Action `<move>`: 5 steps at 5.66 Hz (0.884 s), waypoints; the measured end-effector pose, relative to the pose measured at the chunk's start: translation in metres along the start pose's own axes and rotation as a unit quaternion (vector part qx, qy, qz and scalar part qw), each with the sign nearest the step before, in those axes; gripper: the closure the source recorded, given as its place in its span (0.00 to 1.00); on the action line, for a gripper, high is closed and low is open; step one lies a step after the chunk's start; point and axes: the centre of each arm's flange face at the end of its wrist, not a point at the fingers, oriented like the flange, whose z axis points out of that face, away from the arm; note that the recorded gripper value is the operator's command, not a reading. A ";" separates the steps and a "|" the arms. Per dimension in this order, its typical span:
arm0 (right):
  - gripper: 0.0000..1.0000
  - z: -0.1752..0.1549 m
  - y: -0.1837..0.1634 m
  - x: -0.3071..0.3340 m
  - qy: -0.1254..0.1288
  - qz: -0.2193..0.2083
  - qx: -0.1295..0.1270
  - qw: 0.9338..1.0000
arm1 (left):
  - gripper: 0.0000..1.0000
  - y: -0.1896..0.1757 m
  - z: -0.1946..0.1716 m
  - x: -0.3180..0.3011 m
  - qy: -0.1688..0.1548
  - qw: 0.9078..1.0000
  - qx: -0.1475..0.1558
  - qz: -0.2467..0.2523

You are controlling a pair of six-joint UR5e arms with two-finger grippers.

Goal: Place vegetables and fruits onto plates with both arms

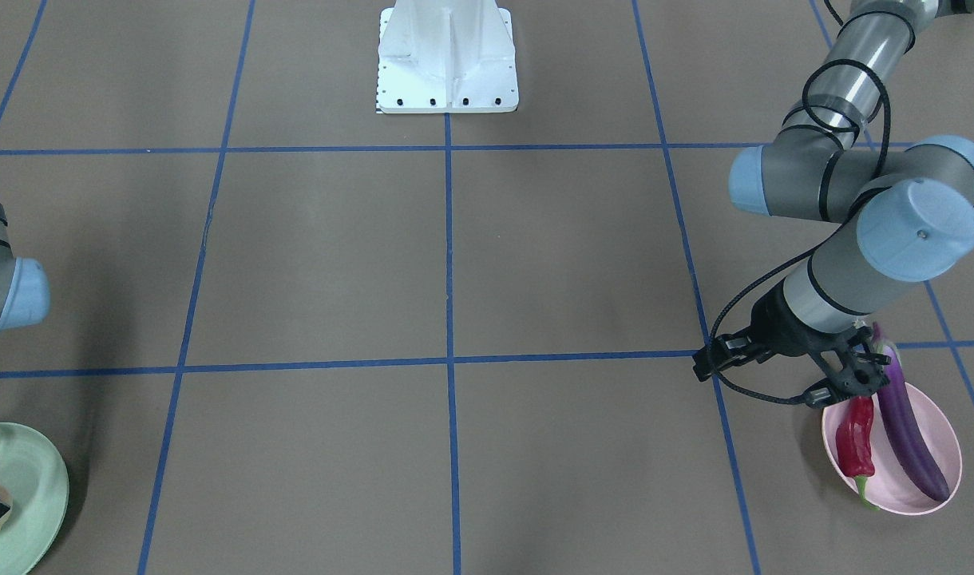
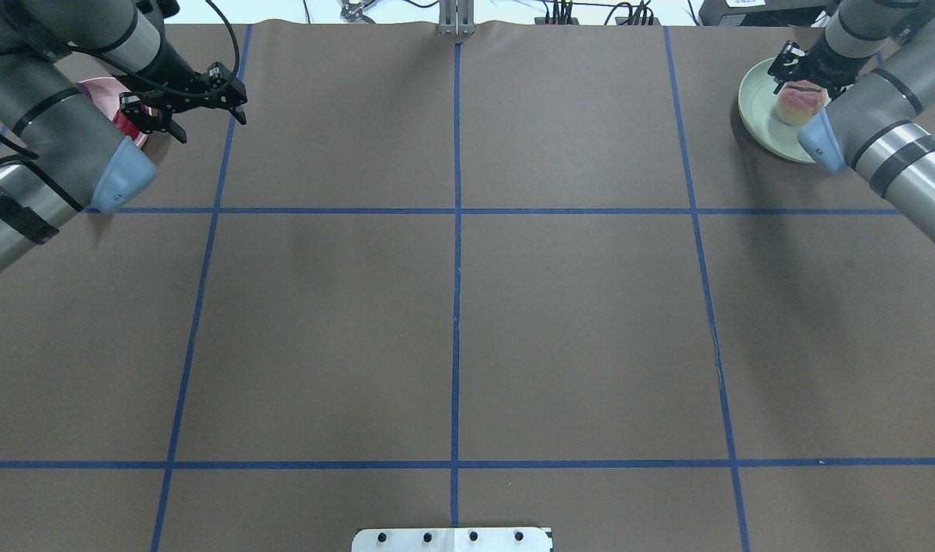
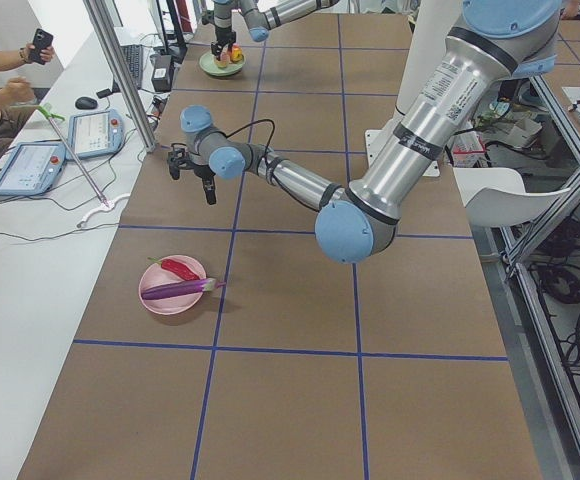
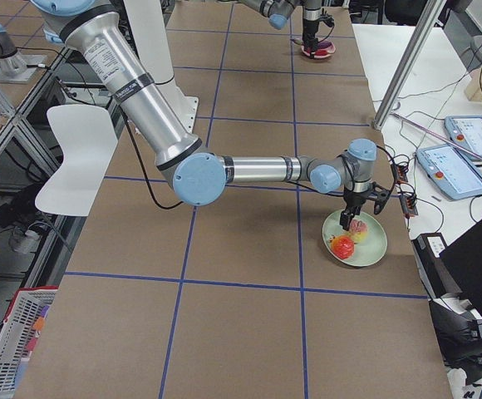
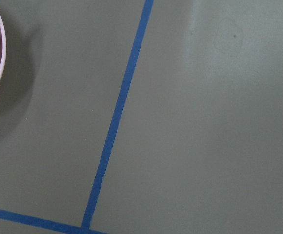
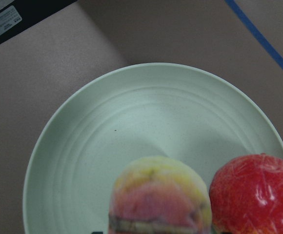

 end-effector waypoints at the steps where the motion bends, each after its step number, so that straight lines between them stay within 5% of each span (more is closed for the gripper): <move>1: 0.00 -0.024 0.011 0.007 -0.033 -0.024 -0.011 0.999 | 0.00 0.014 -0.011 -0.019 0.005 0.999 0.004 0.037; 3: 0.00 -0.071 0.056 0.078 -0.089 -0.110 -0.026 0.990 | 0.00 0.057 -0.050 -0.111 -0.001 0.990 0.023 0.138; 5: 0.00 -0.109 0.121 0.165 -0.112 -0.184 -0.033 0.976 | 0.00 0.104 -0.087 -0.212 -0.028 0.979 0.031 0.199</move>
